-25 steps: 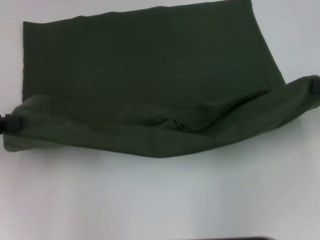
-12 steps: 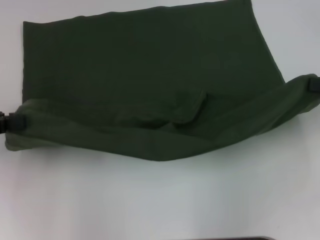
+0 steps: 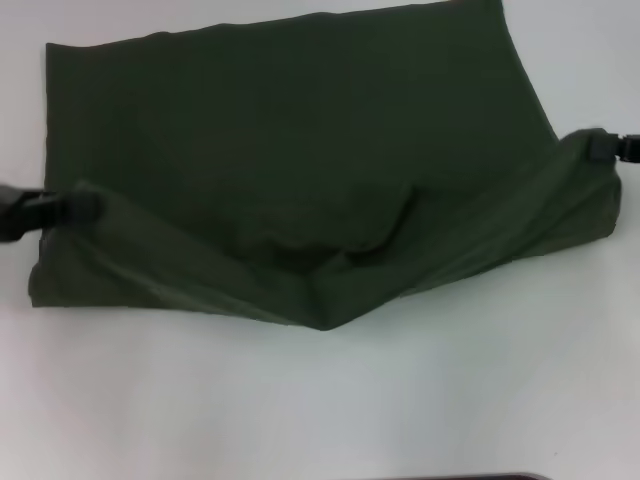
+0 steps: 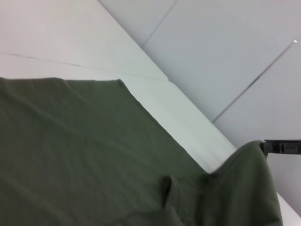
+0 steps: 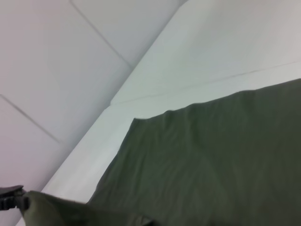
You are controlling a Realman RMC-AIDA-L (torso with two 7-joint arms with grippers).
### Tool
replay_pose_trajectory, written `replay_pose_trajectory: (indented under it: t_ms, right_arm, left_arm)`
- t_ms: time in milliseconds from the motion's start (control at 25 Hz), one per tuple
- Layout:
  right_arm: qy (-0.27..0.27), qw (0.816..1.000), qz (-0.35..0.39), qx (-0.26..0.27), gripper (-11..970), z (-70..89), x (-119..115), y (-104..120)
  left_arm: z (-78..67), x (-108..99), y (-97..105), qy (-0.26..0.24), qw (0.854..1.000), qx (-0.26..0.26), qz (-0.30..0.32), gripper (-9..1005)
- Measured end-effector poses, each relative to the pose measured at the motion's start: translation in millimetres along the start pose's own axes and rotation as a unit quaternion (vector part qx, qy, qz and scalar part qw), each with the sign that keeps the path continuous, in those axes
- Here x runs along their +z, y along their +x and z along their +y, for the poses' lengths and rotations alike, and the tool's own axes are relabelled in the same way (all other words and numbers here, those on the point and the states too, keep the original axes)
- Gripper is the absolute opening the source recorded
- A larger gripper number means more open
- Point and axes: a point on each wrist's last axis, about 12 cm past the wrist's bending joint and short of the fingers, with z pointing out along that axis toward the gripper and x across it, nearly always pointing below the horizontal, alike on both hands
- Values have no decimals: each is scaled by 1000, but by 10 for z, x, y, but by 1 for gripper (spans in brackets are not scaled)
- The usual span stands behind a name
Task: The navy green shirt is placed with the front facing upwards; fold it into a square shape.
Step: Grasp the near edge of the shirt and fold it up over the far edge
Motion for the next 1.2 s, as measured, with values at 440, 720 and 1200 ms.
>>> replay_pose_trajectory:
  t_ms: [440, 720, 1200]
  right_arm:
    - [27, 1000, -8, -2, 50, -100, 433, -225]
    - [62, 998, -1, -20, 56, -129, 755, -373]
    - [127, 990, -22, -53, 64, -163, 1088, -702]
  left_arm:
    - [240, 380, -412, -64, 997, -17, -30, 29]
    - [307, 563, -652, -99, 993, -27, -57, 29]
    - [452, 742, -902, -165, 981, -38, -91, 28]
